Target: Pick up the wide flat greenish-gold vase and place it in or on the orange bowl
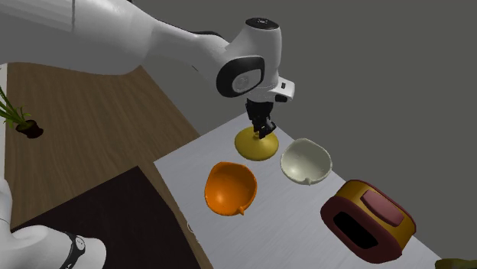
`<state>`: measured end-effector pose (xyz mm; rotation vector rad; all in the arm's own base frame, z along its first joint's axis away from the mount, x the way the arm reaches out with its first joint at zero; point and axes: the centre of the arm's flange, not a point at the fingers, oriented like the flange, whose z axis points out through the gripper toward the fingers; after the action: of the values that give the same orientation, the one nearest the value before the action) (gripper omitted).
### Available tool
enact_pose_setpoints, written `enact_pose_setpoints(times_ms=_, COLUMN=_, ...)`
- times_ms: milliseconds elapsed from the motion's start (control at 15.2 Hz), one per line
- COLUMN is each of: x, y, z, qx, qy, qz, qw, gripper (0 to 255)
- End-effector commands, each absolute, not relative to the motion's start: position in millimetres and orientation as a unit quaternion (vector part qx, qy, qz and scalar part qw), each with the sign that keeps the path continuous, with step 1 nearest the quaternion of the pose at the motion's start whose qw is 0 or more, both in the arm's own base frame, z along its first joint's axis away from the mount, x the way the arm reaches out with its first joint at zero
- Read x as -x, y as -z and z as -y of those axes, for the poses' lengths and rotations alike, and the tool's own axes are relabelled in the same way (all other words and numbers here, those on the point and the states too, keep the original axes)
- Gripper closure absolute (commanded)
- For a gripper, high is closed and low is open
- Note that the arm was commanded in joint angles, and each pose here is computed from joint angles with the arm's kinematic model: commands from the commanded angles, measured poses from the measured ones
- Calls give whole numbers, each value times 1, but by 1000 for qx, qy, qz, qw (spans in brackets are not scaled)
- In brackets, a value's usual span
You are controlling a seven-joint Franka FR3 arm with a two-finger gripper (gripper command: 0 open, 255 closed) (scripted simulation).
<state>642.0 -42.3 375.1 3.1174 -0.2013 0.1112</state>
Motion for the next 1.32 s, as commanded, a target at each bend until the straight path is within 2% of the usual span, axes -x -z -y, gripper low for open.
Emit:
enact_pose_setpoints(times_ms=0, x=-643, y=-386, z=42, qx=-997, qy=-35, qz=64, qw=8, gripper=255)
enact_pose_setpoints(times_ms=858, x=-643, y=-452, z=42, qx=-997, qy=-35, qz=64, qw=8, gripper=255)
enact_pose_setpoints(times_ms=1254, x=-572, y=-472, z=72, qx=-997, qy=-35, qz=64, qw=8, gripper=255)
